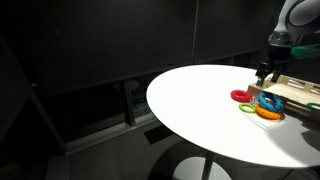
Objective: Remove the blue ring from the crate and put it on the pile of rings on the left
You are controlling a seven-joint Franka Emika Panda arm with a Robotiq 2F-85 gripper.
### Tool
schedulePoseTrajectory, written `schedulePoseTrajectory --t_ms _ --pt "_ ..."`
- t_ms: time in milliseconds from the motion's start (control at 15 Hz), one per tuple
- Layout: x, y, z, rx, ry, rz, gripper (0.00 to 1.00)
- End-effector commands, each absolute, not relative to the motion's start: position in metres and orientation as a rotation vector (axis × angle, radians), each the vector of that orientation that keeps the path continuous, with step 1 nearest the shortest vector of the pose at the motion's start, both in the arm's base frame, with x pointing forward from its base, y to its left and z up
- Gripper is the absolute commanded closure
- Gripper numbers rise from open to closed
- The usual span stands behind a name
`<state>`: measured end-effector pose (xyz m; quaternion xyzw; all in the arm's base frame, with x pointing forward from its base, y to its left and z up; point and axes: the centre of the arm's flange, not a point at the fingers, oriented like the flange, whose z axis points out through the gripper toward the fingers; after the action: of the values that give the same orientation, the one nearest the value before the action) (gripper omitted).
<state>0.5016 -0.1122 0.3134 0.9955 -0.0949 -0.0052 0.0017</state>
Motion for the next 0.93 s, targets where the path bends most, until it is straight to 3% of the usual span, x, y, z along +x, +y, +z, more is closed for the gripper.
schedulePoseTrajectory --t_ms 0,667,867 --pt "0.506 -0.117 0.303 3.105 -0.321 -0.024 0.00" --pt "0.522 -0.128 0.281 3.084 -0.362 0.023 0.00" --pt "0.523 -0.128 0.278 3.086 -0.363 0.027 0.16"
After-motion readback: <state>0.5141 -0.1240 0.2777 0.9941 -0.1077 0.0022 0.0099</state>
